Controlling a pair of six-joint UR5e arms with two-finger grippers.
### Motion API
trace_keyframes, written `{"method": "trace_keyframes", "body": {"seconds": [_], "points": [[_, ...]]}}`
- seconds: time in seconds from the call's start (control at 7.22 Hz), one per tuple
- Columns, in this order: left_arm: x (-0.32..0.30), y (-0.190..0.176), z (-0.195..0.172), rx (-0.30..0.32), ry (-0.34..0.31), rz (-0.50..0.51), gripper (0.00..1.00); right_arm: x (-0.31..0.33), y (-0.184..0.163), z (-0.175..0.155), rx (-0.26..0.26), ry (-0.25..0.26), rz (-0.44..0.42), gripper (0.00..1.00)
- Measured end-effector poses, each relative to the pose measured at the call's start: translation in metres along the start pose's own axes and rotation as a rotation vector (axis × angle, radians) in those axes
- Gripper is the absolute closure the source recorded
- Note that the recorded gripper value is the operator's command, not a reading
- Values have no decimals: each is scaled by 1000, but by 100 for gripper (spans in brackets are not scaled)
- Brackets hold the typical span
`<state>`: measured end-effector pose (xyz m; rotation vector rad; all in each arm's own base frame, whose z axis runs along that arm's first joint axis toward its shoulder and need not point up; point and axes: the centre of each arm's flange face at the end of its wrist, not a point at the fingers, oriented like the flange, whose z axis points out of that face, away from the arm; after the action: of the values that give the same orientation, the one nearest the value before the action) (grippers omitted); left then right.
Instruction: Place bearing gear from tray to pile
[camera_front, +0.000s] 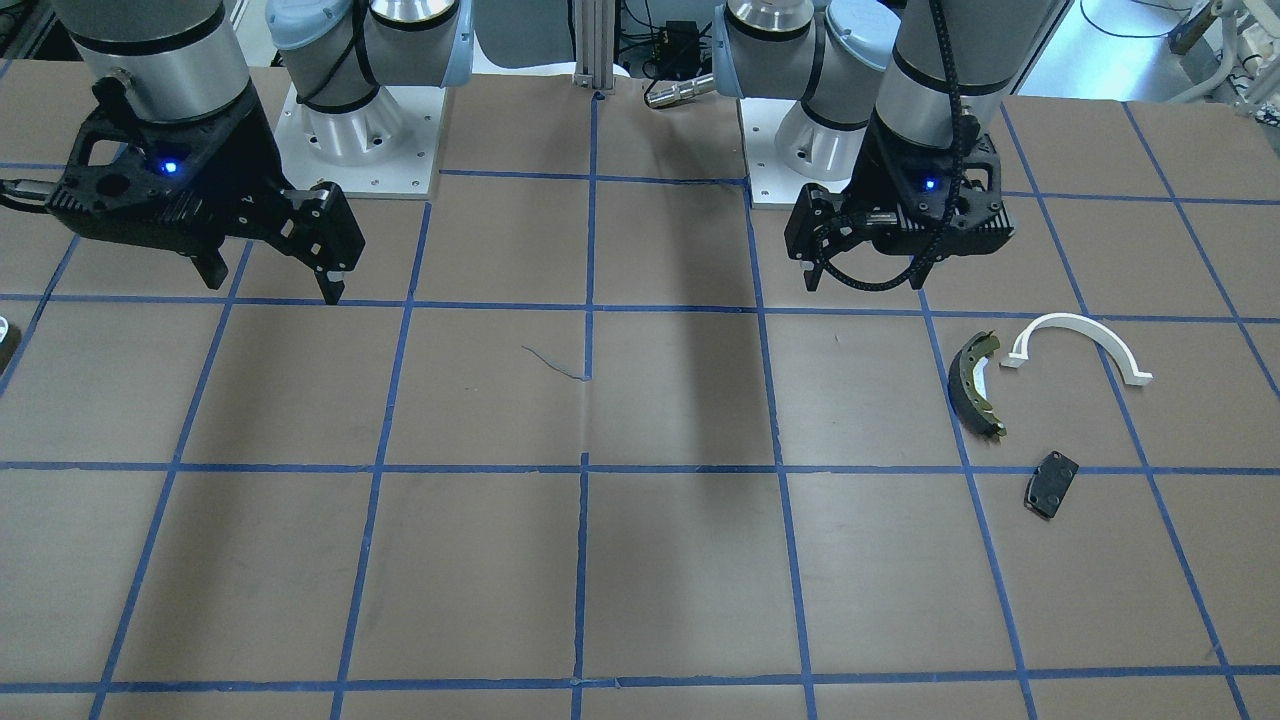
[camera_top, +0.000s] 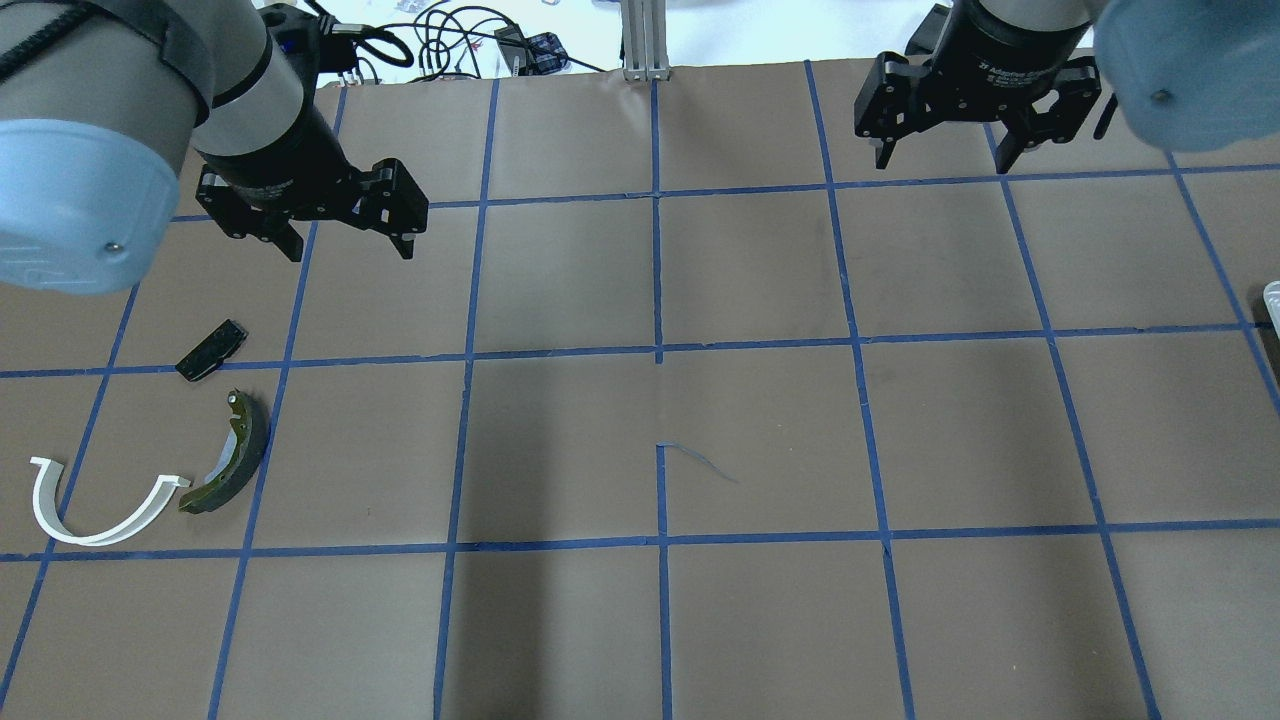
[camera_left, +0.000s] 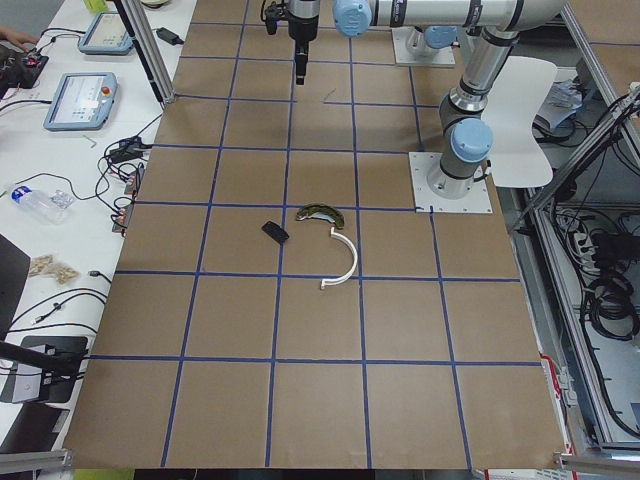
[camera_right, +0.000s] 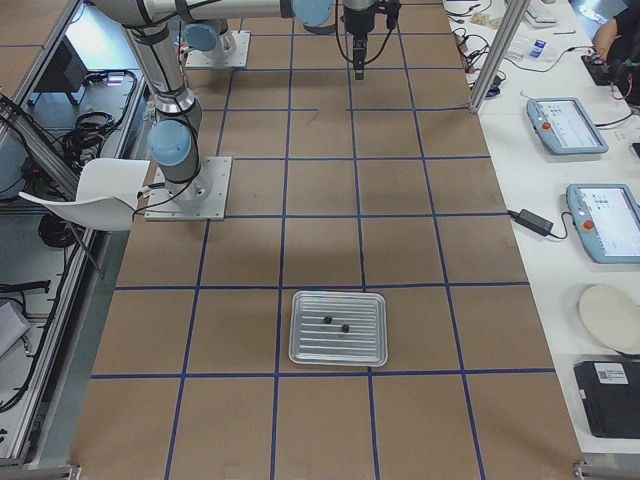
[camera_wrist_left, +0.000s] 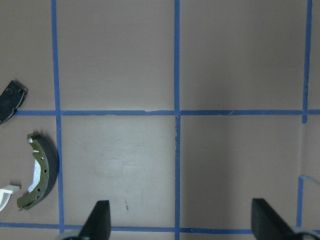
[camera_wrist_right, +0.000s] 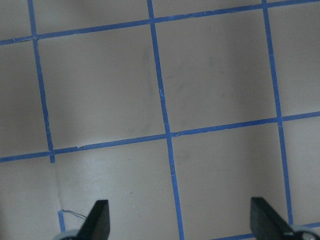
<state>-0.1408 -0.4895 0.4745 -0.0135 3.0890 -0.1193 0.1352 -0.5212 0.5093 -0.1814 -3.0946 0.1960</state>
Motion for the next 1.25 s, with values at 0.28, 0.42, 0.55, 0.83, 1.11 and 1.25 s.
{"method": "trace_keyframes", "body": {"seconds": [0.28, 0.42, 0.55, 0.83, 1.11, 1.25], "points": [[0, 1, 0, -1, -2, 1, 0, 59, -15, 3, -29, 26, -88, 0], [0, 0, 0, -2, -3, 1, 0, 109, -24, 6, -49, 41, -156, 0], [-1, 0, -1, -2, -5, 0, 0, 168, -33, 12, -70, 50, -208, 0], [-3, 5, -9, -4, 1, -3, 0, 290, -53, 42, -118, 34, -323, 0], [-5, 8, -13, -4, 26, 5, 0, 399, -78, 107, -175, -22, -498, 0], [-5, 10, -15, -5, 32, 28, 0, 443, -83, 143, -179, -35, -561, 0]]}}
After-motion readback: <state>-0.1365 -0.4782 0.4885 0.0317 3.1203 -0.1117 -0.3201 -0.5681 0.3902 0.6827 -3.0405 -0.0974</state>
